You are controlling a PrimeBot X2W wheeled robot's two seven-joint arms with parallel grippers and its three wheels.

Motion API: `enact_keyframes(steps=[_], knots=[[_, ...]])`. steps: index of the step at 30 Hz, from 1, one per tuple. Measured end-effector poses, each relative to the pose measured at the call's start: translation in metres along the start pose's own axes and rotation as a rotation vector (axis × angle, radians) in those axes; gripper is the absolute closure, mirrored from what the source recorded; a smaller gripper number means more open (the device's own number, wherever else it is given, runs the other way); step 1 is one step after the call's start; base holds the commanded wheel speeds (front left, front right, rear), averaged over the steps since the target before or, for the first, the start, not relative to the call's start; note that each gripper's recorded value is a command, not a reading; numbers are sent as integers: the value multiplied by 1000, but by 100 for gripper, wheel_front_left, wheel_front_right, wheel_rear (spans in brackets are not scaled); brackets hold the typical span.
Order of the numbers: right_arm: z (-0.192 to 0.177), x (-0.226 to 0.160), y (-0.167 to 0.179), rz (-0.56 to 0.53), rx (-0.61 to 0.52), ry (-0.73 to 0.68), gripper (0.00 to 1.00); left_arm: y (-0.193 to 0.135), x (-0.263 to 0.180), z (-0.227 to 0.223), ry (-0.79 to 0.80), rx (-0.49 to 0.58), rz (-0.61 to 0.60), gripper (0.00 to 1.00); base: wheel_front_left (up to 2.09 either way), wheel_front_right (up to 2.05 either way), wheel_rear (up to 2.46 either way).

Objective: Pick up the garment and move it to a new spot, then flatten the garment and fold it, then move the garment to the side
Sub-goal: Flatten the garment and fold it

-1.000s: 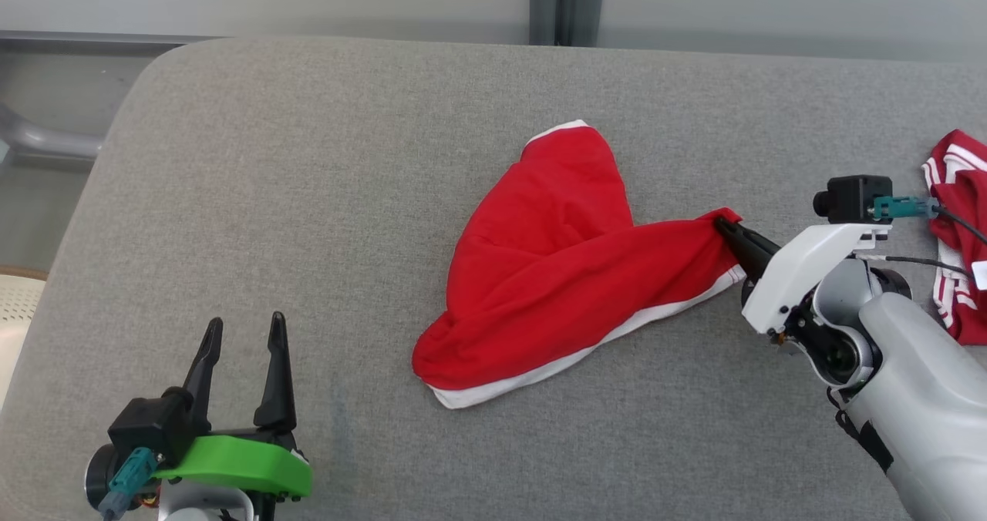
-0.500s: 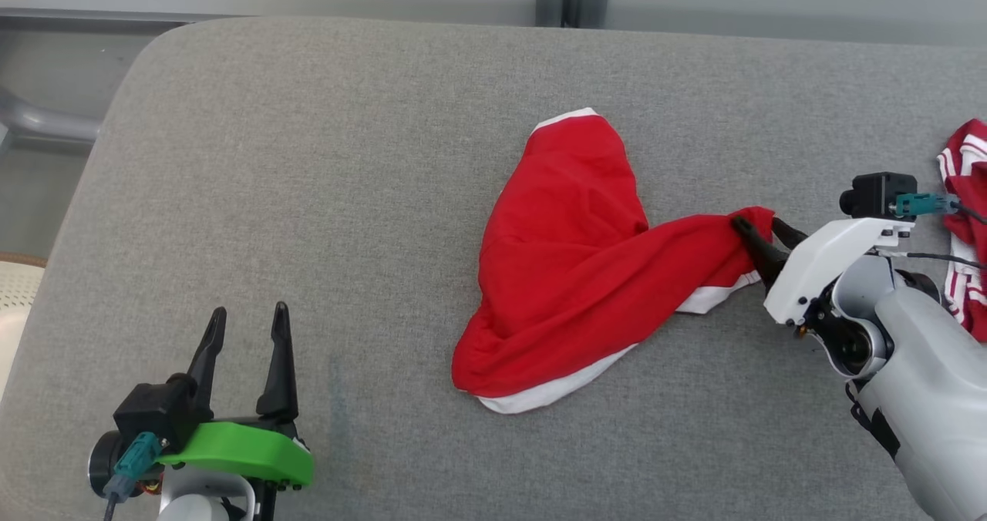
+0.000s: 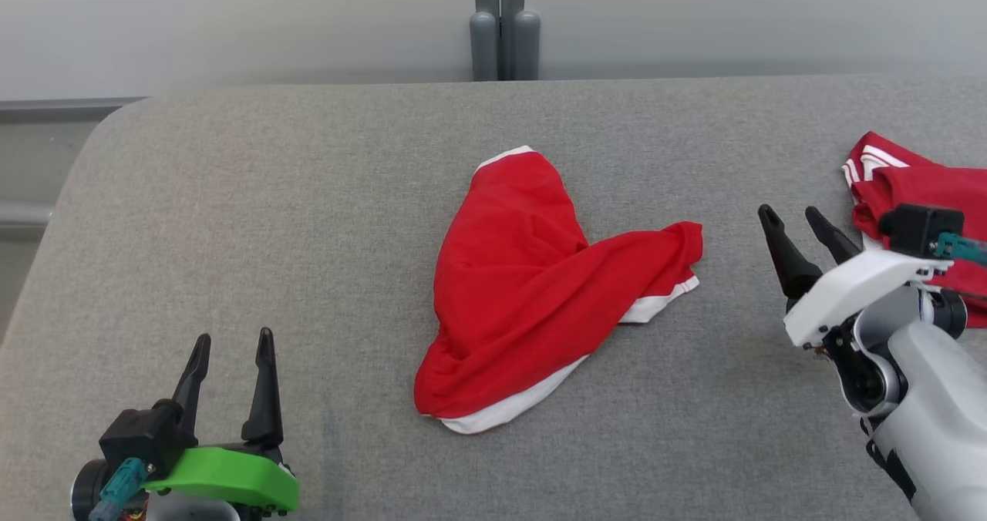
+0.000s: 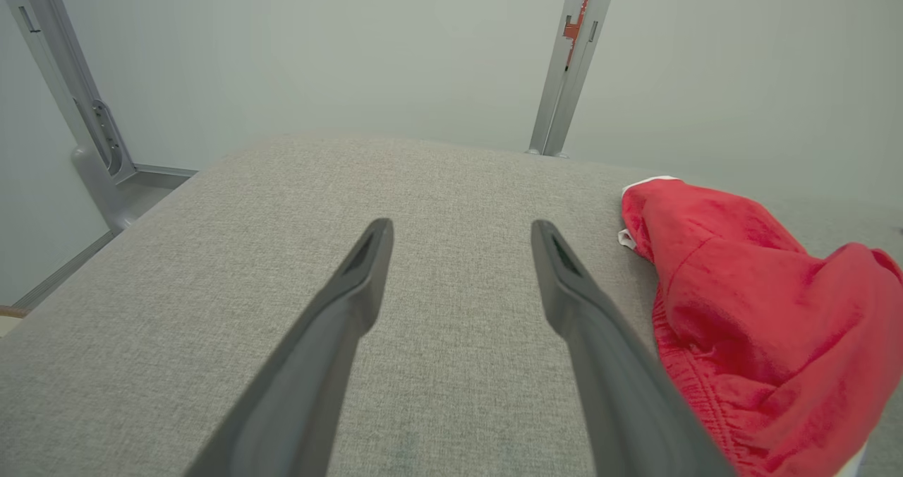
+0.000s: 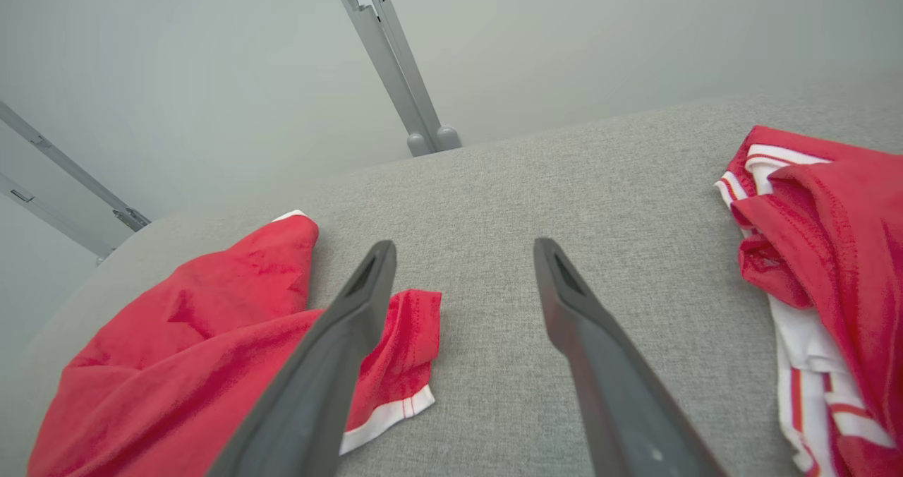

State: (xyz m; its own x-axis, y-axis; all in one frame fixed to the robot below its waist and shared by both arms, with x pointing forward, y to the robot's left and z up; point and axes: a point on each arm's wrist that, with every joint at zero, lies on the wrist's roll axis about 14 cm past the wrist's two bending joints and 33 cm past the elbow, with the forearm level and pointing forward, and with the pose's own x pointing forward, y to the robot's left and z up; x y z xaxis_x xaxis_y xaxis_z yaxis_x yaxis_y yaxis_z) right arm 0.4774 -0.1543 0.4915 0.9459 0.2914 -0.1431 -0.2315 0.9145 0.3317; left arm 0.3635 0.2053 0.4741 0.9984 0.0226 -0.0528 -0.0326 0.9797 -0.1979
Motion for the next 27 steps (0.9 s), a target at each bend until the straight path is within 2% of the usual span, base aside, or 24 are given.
enact_keyframes(steps=[9,12,15,17,27], knots=[[-12,-64,-2,-57,54,-158,0,-9,-9,13,-39,-7,-21,0,0,0,0],[-8,-79,-3,-71,17,-195,0,-12,-10,13,-42,-7,-31,0,0,0,0],[13,-87,0,-73,-51,-269,0,-19,-10,11,-36,-9,-51,0,0,0,0],[22,-91,1,-87,-58,-310,0,-24,-9,11,-35,-13,-63,0,0,0,0],[16,-100,7,-102,-90,-316,0,-26,-13,17,-61,-26,-64,0,0,0,0]])
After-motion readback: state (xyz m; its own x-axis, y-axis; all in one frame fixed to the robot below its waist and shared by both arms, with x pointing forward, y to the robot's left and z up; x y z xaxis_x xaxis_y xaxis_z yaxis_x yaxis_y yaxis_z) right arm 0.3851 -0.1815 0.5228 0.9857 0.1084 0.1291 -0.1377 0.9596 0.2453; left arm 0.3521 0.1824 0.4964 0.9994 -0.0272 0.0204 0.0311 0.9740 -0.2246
